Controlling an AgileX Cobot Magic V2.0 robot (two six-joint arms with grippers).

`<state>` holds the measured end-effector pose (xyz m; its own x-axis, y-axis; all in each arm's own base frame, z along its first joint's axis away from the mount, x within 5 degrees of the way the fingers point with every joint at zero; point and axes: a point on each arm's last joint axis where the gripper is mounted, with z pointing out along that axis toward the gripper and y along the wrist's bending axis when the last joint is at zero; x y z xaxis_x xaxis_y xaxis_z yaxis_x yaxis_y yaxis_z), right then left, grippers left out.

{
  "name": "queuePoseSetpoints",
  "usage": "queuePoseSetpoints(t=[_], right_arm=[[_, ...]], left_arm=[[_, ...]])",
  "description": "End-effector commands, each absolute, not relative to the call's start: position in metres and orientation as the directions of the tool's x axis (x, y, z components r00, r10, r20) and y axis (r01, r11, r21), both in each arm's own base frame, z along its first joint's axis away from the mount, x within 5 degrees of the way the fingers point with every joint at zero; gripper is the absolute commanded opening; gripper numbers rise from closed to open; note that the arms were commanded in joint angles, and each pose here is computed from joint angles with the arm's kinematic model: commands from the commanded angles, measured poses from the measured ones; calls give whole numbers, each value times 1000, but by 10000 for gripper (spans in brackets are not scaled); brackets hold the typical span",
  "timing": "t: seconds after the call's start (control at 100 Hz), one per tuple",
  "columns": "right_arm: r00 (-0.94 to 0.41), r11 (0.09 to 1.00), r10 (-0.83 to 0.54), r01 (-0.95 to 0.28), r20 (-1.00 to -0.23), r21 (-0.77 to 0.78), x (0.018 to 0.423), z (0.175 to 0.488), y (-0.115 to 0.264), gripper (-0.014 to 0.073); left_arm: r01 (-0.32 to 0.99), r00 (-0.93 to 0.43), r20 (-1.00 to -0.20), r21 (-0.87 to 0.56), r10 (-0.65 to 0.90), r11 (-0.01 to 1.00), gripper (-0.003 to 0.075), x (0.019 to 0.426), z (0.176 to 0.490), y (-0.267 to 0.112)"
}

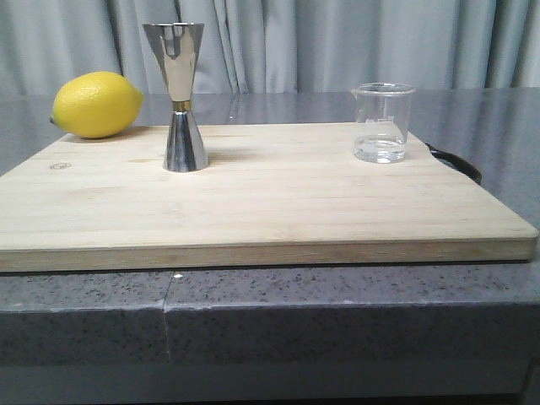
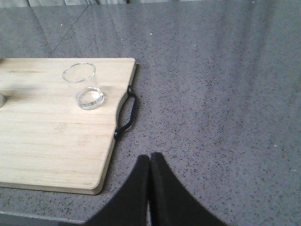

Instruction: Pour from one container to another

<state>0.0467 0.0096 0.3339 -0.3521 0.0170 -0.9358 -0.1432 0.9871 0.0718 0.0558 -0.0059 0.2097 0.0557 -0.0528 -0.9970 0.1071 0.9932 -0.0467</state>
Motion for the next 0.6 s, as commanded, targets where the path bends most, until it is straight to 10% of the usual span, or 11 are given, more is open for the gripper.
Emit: queuePoseSetpoints(t=[0.0,0.59], right_arm=[[-254,989,25,-136,-967,62,48,348,9,-61],[194,994,112,-24,-975,110,53,218,0,-61]], left_arm=[[107,132,-989,-53,-67,993,-19,55,207,-5],[107,130,-989,-53,-67,993,-19,55,207,-5]])
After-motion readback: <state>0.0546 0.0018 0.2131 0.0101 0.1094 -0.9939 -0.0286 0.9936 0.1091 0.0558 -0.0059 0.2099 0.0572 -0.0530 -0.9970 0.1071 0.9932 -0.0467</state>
